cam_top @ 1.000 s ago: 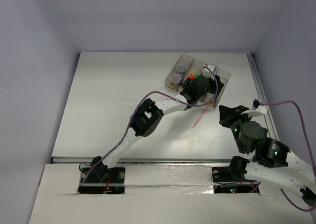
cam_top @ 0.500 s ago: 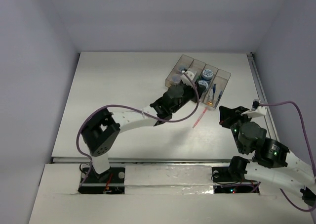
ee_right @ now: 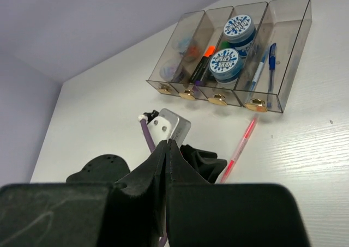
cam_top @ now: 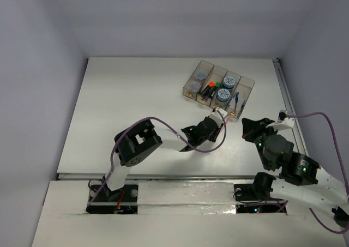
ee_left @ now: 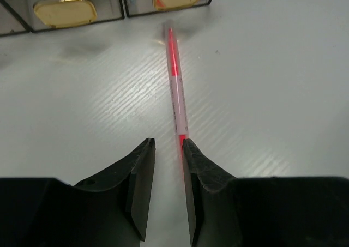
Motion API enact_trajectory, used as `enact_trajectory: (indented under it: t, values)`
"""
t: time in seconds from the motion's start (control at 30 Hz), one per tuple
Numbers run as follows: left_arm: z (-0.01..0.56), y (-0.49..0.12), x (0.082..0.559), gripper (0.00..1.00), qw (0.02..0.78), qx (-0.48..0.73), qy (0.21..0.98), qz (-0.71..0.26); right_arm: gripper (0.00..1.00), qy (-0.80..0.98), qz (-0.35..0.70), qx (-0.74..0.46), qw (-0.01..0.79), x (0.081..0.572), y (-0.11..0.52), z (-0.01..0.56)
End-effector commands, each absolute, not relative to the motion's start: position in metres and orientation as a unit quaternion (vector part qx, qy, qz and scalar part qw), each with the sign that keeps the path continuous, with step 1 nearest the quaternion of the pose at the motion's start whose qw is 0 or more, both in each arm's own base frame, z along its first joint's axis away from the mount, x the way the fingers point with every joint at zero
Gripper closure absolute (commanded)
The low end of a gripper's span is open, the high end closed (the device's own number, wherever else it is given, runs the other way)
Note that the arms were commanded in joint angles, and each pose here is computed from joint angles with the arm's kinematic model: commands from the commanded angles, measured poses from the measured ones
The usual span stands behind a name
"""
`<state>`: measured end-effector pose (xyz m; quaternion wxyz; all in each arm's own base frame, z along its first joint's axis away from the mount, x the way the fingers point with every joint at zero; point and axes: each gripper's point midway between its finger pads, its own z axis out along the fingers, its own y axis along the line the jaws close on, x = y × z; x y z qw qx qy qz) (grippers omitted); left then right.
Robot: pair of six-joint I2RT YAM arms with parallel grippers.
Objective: Sort the stationery into containers
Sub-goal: Pick up the pen from the center of the board.
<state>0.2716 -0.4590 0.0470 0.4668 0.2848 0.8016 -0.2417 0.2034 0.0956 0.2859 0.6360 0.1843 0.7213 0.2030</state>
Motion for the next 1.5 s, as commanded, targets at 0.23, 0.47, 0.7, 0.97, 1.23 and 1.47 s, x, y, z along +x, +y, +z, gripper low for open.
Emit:
enact_trajectory:
  t: [0.23, 0.47, 0.7, 0.97, 1.23, 1.47]
  values:
    - [0.059, -0.492, 0.292, 0.78, 0.489, 0.290, 0.785, -0.247, 1.00, 0.716, 0.215, 0.187, 0.638, 0.203, 0.098, 0.290]
    - [0.039, -0.491, 0.299, 0.83, 0.480, 0.297, 0.797, -0.215, 1.00, 0.714, 0.216, 0.186, 0.639, 0.205, 0.101, 0.290]
    - [0.032, -0.489, 0.299, 1.00, 0.483, 0.299, 0.800, -0.194, 1.00, 0.716, 0.217, 0.185, 0.637, 0.206, 0.104, 0.289]
    - [0.076, -0.447, 0.276, 1.00, 0.499, 0.254, 0.795, -0.233, 1.00, 0.712, 0.213, 0.181, 0.644, 0.208, 0.105, 0.291]
    - [0.193, -0.453, 0.266, 1.00, 0.558, 0.197, 0.725, -0.353, 1.00, 0.683, 0.161, 0.168, 0.692, 0.213, 0.087, 0.340]
    - [0.242, -0.505, 0.309, 1.00, 0.566, 0.187, 0.688, -0.415, 1.00, 0.651, 0.199, 0.199, 0.705, 0.199, 0.058, 0.364]
